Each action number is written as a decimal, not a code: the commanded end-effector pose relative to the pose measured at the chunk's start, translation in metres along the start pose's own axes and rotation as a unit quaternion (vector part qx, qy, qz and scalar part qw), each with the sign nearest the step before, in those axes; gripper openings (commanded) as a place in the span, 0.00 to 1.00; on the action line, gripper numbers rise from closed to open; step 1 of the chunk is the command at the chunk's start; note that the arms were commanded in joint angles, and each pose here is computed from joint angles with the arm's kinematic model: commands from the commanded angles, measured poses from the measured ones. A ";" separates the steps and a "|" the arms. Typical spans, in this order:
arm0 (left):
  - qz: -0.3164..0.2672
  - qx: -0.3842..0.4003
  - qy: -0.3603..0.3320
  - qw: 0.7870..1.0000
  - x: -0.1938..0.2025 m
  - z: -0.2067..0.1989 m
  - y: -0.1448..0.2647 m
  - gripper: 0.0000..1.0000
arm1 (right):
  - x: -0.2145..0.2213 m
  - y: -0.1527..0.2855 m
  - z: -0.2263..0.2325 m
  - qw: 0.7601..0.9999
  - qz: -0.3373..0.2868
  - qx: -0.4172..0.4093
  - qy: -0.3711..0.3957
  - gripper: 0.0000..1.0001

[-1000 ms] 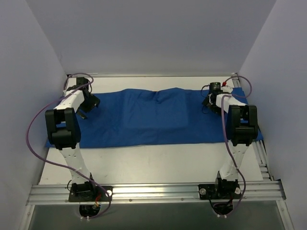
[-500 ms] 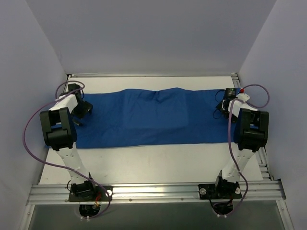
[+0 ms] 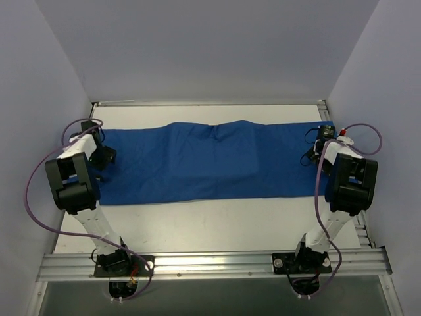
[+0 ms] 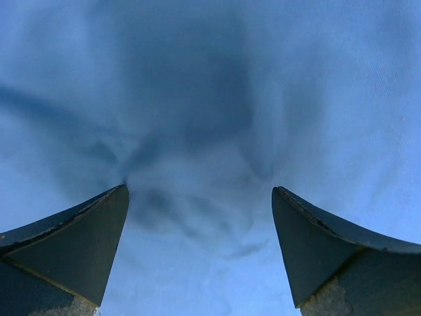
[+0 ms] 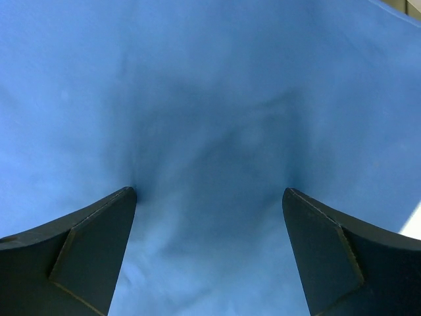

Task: Open and lay out the surgical kit
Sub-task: Smooth out the surgical kit at the center of the board, then open the surgical kit at the center of the board.

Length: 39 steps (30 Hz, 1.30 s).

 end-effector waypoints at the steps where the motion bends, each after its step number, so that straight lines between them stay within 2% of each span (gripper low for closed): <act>1: -0.042 0.019 0.037 0.998 -0.021 -0.004 0.048 1.00 | -0.012 0.033 0.001 1.000 -0.001 0.002 0.008 0.89; 5: -0.050 0.043 0.030 0.997 -0.018 -0.030 0.080 1.00 | -0.023 0.063 0.040 0.998 -0.029 -0.052 0.025 0.90; 13: -0.051 0.099 -0.020 0.994 0.010 -0.106 0.122 1.00 | 0.009 0.112 0.106 0.981 -0.038 -0.156 0.107 0.93; 14: -0.050 0.110 -0.036 0.992 0.022 -0.120 0.129 1.00 | 0.012 0.116 0.110 0.979 -0.040 -0.164 0.112 0.93; 15: -0.061 0.130 -0.038 0.989 0.017 -0.134 0.144 1.00 | 0.016 0.120 0.112 0.977 -0.044 -0.175 0.115 0.94; 21: -0.051 0.115 -0.111 0.986 0.049 -0.181 0.136 1.00 | 0.042 0.153 0.126 0.953 -0.064 -0.235 0.178 0.95; 23: -0.056 0.128 -0.118 0.983 0.050 -0.192 0.145 1.00 | 0.053 0.163 0.127 0.944 -0.065 -0.254 0.199 0.95; 25: -0.050 0.134 -0.127 0.981 0.058 -0.205 0.139 0.95 | 0.063 0.167 0.127 0.937 -0.064 -0.267 0.214 0.96; 33: -0.034 0.175 -0.166 0.970 0.077 -0.238 0.112 0.93 | 0.098 0.195 0.138 0.903 -0.071 -0.321 0.276 0.98; 39: -0.031 0.201 -0.183 0.962 0.082 -0.257 0.095 0.94 | 0.115 0.204 0.142 0.890 -0.069 -0.340 0.297 0.98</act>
Point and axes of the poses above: each gripper's point midway between its finger pads, its own y axis back along the fingers, its own z axis along the line the jaws close on, x = y × z, the point moved 3 cm from there along y, back along the fingers, and after that the axes turned 6 degrees about -y, right-handed, at the moved point
